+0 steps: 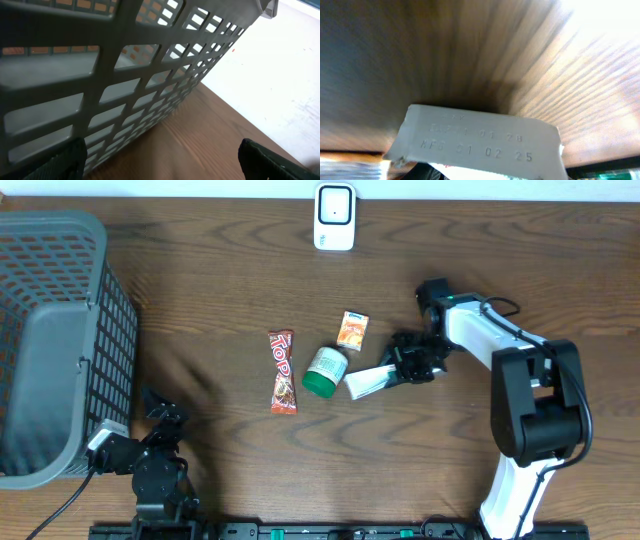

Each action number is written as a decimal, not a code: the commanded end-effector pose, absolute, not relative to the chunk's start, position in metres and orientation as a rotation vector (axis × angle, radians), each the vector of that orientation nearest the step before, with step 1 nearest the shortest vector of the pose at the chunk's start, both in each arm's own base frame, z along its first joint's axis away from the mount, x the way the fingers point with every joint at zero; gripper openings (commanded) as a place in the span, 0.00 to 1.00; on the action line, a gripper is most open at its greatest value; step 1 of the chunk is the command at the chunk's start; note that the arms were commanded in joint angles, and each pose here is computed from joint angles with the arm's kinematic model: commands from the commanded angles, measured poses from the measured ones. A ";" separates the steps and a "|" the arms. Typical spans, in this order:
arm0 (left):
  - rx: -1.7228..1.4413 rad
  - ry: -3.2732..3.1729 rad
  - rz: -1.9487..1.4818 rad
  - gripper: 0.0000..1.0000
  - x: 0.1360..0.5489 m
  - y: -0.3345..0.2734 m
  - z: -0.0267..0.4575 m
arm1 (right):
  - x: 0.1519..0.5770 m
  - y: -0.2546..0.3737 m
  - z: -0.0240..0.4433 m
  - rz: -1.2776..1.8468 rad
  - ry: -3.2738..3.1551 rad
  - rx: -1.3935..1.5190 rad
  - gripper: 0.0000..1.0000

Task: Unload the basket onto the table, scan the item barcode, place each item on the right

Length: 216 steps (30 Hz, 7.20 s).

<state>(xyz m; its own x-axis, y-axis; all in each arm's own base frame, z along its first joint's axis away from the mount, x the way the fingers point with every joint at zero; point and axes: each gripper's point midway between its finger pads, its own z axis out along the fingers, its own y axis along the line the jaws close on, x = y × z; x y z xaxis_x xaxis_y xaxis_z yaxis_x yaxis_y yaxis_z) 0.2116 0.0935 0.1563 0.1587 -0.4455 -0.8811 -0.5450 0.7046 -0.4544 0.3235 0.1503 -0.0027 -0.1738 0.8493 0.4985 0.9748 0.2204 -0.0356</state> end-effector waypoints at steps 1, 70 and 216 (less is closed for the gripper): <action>-0.880 1.488 0.121 0.97 0.209 0.097 0.145 | 0.330 0.084 -0.015 -0.145 -2.230 -1.942 0.30; -0.880 1.488 0.121 0.97 0.209 0.097 0.145 | 0.245 0.145 0.113 -0.282 -1.712 -1.900 0.35; -0.880 1.488 0.121 0.97 0.209 0.097 0.145 | 0.429 -0.014 0.199 0.229 -3.422 -1.160 0.17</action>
